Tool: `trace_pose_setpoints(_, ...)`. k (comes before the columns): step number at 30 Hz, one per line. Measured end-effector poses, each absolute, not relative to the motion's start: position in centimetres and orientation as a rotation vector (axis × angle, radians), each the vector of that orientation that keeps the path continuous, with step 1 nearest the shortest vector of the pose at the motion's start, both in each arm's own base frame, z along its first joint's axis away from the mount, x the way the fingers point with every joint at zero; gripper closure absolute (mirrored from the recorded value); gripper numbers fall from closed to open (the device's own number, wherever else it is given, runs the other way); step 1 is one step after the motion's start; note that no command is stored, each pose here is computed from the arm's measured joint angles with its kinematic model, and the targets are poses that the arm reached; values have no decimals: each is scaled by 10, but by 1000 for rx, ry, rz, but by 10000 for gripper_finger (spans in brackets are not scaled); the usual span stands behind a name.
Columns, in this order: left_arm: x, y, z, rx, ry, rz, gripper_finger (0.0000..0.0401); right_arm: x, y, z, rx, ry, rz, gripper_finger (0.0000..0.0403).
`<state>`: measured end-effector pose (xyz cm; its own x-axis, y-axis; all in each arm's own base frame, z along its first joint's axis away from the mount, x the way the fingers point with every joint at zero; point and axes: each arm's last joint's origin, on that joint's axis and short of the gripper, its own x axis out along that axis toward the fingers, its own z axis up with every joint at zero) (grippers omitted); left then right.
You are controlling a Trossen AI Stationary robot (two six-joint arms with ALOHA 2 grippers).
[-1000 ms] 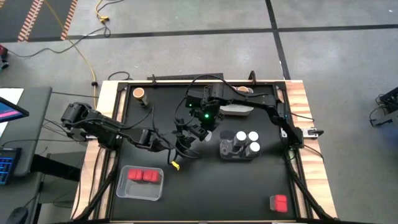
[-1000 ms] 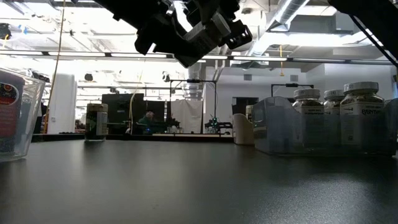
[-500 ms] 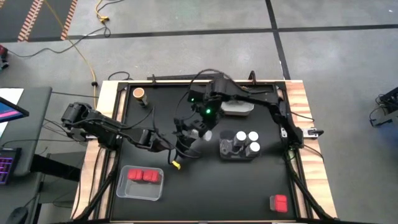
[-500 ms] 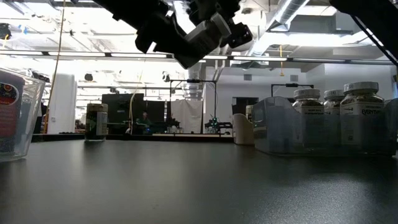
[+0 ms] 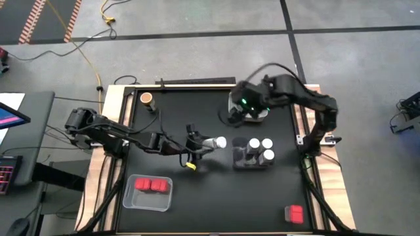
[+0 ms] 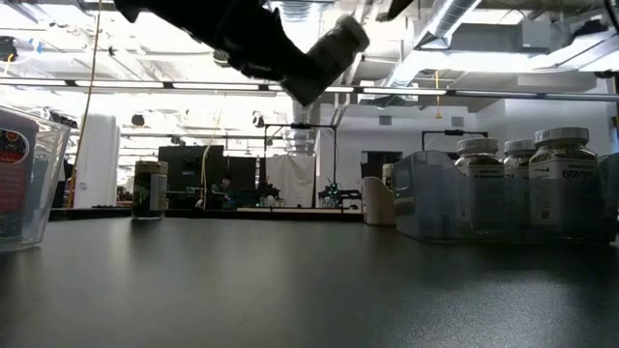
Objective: Sort spices by type
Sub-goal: Put the white spice bottle in the black bin
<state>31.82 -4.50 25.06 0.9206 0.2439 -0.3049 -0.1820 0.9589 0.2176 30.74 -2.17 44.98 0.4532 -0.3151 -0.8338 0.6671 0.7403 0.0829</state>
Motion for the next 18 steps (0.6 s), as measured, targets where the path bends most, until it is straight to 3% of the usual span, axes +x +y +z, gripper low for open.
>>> trace_pose_setpoints(7, 313, -38, 240, -2, 128, 116, 191, 282, 20, 446, 328, 895, -653, 85)
trace_pose_setpoints(18, 303, -34, 248, -141, -140, 105, 191, 216, 43, 388, 168, 1015, -615, 85)
